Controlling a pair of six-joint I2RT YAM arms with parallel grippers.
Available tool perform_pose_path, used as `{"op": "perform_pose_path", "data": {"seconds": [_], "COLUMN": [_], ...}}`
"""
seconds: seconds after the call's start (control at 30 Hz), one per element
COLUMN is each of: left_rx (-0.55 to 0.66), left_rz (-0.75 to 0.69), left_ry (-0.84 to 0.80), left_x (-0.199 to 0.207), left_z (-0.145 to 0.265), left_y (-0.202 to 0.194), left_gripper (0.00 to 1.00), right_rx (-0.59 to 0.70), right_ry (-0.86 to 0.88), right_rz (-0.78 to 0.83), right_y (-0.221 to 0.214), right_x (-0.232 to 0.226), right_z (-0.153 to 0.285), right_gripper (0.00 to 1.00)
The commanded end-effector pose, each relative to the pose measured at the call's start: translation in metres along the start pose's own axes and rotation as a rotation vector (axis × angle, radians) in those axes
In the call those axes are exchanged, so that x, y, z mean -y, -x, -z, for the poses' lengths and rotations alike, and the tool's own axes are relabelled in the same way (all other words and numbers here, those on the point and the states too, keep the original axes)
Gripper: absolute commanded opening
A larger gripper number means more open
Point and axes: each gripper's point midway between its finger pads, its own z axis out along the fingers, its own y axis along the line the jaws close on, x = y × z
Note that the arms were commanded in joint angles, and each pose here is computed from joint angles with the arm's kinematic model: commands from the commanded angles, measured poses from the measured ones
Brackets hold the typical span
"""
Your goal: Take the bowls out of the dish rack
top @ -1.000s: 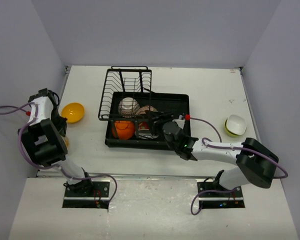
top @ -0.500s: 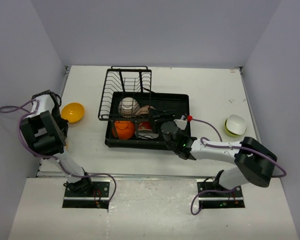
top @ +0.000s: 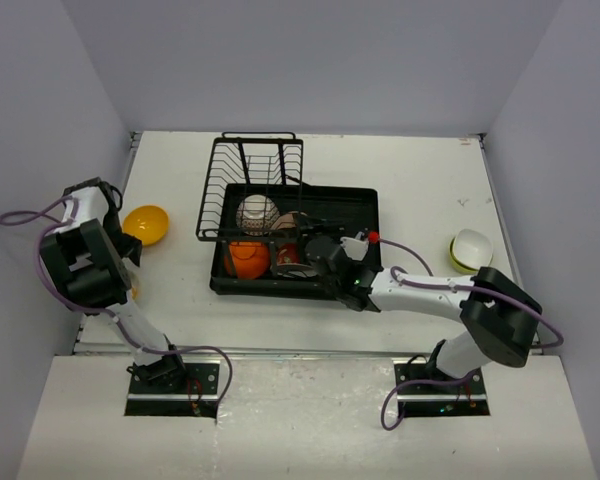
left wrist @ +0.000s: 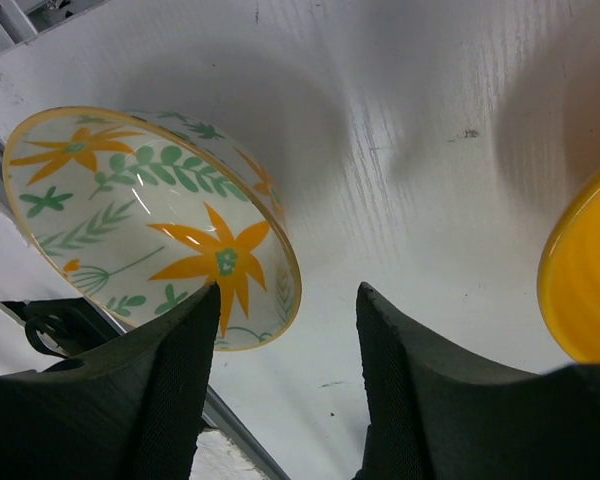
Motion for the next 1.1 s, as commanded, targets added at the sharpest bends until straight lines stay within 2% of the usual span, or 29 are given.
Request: {"op": "perform_pose_path", "data": {"seconds": [0.0,0.37,0.87,1.0,1.07], "left_rx": [-0.02,-0.019,-0.031,-0.032,-0.032], "left_rz": [-0.01,-0.017,-0.015,-0.018,-0.021], "left_ry": [-0.031,-0.05,-0.094,-0.097,-0.099], "left_x": [0.01,0.022,0.032,0.035,0.035], "left_z": [0.002,0.005,0.008,0.008,0.008], "left_y": [-0.002,0.003,0.004,0.004,0.004], "left_gripper": [0.59,0.61,0.63,0.63,0.63], "right_rx": [0.113,0.234,0.276,0.272,0.266], "right_ry": [-0.061,-0.143,-0.154,-0.149,-0.153], "right_rz": [-0.033,-0.057,-0.114,-0.136,-0.136], "right_y": [0.015,0.04,0.036,0.036,0.034], "right_x": [0.018,0.042,0.056,0.057,0.057], "right_z": [-0.004,0.005,-0.011,-0.017,-0.02], "right_gripper": [0.55,0.47,0.41,0.36,0.29]}}
